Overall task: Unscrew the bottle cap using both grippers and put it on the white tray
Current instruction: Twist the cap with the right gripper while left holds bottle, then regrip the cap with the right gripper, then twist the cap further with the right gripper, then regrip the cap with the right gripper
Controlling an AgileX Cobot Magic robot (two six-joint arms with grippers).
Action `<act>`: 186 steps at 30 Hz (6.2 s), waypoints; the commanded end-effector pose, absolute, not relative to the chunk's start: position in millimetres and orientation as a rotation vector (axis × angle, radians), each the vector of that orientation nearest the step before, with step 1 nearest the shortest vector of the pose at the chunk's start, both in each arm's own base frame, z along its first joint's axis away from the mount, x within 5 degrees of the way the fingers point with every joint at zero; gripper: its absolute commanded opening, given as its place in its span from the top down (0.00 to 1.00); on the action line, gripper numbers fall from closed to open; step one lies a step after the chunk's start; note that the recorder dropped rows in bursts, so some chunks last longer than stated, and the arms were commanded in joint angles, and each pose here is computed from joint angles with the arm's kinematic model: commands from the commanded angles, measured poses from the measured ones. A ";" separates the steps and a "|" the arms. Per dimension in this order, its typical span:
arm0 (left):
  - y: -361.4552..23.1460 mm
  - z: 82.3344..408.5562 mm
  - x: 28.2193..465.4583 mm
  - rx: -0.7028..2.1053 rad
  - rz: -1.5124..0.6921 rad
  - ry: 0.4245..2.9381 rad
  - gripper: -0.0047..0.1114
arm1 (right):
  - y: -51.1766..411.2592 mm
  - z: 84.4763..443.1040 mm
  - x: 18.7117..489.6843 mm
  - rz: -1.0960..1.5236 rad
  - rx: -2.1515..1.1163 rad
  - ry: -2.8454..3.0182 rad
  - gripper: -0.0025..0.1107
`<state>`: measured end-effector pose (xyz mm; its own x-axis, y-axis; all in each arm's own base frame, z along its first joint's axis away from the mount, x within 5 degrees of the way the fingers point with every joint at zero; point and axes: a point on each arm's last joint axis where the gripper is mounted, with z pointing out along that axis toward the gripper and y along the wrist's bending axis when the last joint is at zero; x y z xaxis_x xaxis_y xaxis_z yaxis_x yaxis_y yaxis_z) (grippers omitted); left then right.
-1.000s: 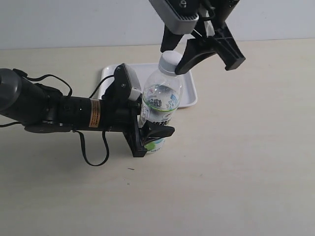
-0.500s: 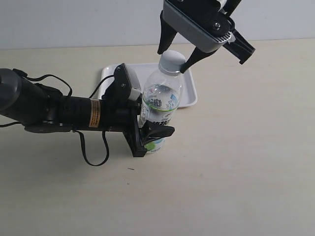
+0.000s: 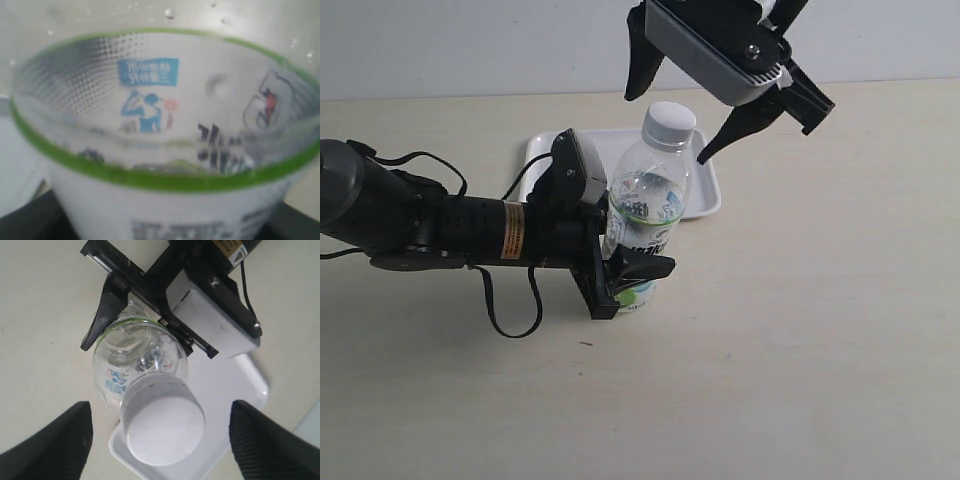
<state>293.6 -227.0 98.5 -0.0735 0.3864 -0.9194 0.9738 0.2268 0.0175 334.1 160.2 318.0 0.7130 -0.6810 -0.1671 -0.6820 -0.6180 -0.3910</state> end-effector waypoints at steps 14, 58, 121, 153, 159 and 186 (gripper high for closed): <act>-228.3 103.8 294.1 1.258 -0.871 1.604 0.96 | 160.7 338.2 321.7 0.336 -1.694 2.067 0.35; -227.7 102.7 294.5 1.261 -0.860 1.615 0.96 | 163.1 313.0 335.1 0.468 -1.116 2.575 0.58; -227.7 102.8 294.7 1.227 -0.886 1.649 0.96 | 162.1 291.2 349.1 -0.021 -2.582 0.992 0.98; -227.7 102.8 294.7 1.227 -0.886 1.649 0.96 | 161.1 311.6 338.2 -0.008 -2.503 1.046 0.52; -227.7 102.8 294.7 1.227 -0.886 1.649 0.96 | 162.5 312.1 337.7 0.030 -2.450 1.135 0.33; -227.7 102.8 294.7 1.227 -0.886 1.649 0.96 | 158.7 331.7 328.2 0.426 -1.113 2.500 0.30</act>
<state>294.3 -226.8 98.5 -0.1277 0.3733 -0.9189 0.9665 0.2548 -0.0308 329.8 158.6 329.9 -0.5542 -0.7003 -0.4499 -0.8070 0.5844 0.0845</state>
